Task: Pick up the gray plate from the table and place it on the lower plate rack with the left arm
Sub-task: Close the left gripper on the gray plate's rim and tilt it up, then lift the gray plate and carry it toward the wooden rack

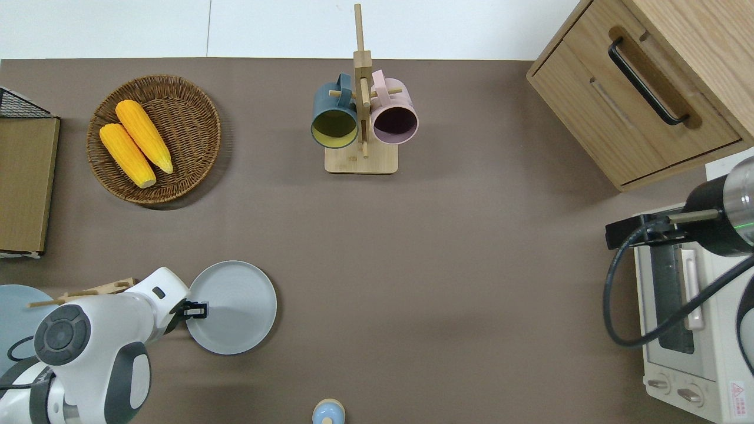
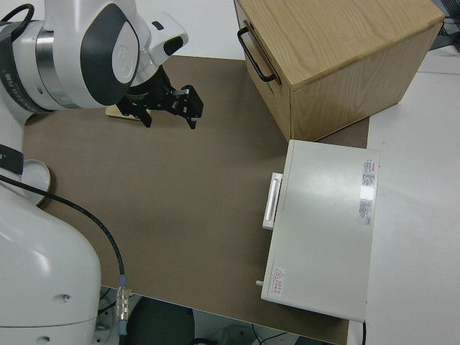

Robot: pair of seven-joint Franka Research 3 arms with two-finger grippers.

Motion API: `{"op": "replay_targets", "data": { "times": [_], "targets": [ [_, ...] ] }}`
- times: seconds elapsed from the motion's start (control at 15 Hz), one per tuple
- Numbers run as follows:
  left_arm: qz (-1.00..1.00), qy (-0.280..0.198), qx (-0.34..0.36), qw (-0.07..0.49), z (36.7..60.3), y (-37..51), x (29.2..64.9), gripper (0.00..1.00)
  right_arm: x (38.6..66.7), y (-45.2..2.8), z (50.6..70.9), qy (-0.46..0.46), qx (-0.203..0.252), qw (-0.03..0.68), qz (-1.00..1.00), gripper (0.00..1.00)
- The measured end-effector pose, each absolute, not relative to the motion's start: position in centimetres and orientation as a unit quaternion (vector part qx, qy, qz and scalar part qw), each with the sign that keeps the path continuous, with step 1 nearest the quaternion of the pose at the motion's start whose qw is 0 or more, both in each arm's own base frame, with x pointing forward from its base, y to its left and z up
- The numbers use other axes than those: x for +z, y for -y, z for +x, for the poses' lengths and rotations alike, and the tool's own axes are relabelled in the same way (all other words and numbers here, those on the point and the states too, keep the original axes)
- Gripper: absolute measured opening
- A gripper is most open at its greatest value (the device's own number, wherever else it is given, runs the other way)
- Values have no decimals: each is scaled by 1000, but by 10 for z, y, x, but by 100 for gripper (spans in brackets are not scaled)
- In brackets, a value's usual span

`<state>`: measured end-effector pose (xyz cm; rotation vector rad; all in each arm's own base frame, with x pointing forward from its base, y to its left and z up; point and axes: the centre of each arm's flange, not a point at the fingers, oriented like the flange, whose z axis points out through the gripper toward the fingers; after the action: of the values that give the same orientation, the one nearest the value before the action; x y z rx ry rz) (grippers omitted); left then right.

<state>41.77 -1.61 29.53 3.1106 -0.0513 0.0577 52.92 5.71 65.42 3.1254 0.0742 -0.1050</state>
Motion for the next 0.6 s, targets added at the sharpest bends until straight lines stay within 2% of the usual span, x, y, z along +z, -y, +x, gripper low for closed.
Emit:
{"op": "replay_targets", "data": {
  "times": [0.6],
  "targets": [
    [1000,26,4,15,420,18,300,13,654,-57,529,-24,-34,7,999,99]
  ]
}}
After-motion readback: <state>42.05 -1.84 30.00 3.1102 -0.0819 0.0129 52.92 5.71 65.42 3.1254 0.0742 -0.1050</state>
